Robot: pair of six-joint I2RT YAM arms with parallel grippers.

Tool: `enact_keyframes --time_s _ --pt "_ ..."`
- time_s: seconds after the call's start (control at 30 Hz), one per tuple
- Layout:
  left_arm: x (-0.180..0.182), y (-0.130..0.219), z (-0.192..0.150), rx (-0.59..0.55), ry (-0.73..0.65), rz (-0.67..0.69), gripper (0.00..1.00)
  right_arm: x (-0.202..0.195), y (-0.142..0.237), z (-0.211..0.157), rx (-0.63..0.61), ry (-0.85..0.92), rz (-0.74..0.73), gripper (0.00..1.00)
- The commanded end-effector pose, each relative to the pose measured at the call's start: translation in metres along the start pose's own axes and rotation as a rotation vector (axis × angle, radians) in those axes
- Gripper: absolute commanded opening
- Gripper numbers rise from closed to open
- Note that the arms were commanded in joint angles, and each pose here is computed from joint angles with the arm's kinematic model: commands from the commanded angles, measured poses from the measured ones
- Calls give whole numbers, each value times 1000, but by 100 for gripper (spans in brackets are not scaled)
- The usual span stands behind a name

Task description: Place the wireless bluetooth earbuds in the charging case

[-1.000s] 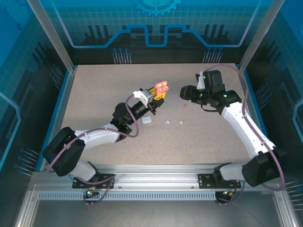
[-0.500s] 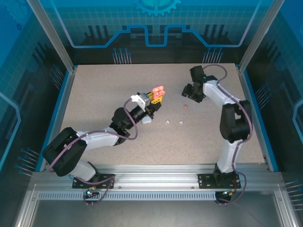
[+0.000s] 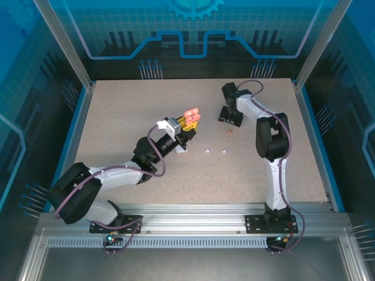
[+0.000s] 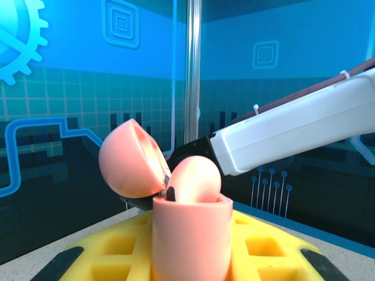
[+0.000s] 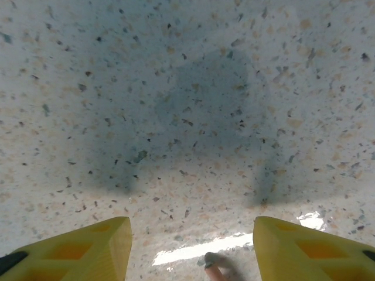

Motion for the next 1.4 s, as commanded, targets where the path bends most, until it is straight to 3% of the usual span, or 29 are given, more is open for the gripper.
enact_keyframes --time_s 0.0,0.57,0.83,1.03,1.37 --pt "-3 1 15 -43 10 -4 0 2 -3 -10 37 24 -13 58" --pt "-3 -4 15 -31 -3 -5 0 22 5 -50 50 24 105 59" --pt "-3 -9 14 -30 1 -5 0 83 45 -42 0 138 447 57" --pt "-2 -11 15 -32 0 -5 0 67 61 -25 -66 145 396 57" --pt "-4 -10 20 -40 -3 -7 0 51 29 -24 -7 187 194 51"
Point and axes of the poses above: each hand's point on the last joint's axis, 136 mm out from that joint toward the fingers, its own y axis back along the fingers, its own x axis along the line the jaws close on, z = x × y, the point moved 2 cm from there along y, back along the fingers, and after that the axes turned 10 degrees about y, right-handed, at the moved point
